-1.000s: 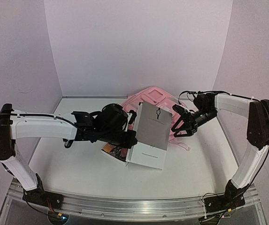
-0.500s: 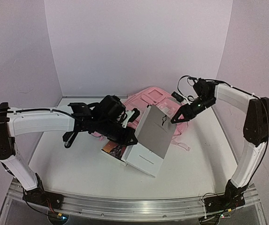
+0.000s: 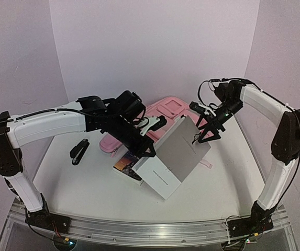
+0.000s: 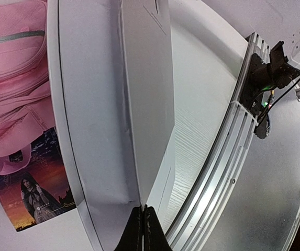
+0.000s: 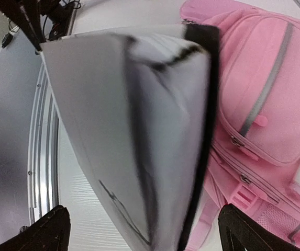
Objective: Pack the student bag
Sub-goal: Pick up the book from the center of the board, then place the book in the student bag.
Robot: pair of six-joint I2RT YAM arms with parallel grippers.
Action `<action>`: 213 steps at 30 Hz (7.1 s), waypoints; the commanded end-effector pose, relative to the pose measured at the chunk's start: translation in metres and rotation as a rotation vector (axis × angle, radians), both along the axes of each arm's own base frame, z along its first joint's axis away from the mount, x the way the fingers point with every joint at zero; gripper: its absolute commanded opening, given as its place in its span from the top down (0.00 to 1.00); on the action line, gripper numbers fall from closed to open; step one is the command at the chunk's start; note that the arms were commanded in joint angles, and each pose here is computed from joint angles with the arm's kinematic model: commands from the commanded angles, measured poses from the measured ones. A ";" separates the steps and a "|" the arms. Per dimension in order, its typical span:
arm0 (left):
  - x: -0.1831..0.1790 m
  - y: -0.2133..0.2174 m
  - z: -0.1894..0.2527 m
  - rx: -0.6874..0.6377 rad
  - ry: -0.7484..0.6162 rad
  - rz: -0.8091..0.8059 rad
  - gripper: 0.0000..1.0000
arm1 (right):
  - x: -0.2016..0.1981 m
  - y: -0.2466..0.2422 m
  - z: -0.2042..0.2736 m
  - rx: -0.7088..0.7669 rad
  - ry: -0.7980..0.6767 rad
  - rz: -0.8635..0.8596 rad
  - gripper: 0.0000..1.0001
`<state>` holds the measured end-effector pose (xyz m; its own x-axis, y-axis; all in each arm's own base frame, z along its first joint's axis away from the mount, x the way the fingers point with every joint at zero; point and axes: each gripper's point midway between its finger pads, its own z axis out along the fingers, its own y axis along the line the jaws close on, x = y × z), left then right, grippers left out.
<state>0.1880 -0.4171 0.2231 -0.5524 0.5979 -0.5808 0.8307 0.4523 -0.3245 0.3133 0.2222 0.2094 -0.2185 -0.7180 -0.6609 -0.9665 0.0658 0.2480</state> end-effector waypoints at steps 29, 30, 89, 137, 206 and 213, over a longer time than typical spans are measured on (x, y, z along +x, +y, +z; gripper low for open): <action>0.016 0.003 0.021 0.062 -0.220 -0.036 1.00 | -0.046 0.033 0.035 0.117 0.225 0.046 0.75; 0.017 0.003 0.020 0.063 -0.220 -0.031 1.00 | -0.045 0.034 0.035 0.117 0.227 0.043 0.77; 0.115 0.120 0.125 -0.865 0.407 0.490 0.10 | 0.047 0.069 0.183 0.566 0.598 -0.233 1.00; 0.087 0.291 0.111 -0.929 0.090 1.312 1.00 | 0.122 0.149 -0.006 -0.106 -0.271 -0.528 0.42; 0.227 0.097 0.033 -0.986 0.482 0.806 1.00 | 0.130 0.131 0.209 0.586 0.094 -0.606 1.00; 0.276 0.032 -0.002 -0.925 0.543 0.800 1.00 | 0.125 0.124 0.230 0.629 0.087 -0.643 1.00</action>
<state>0.4417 -0.3451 0.1833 -0.8422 -0.5187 -0.1468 0.0002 0.2721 -0.9623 0.4663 0.3515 0.3148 -0.7241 -0.0861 -0.6843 -0.6136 0.5335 0.5822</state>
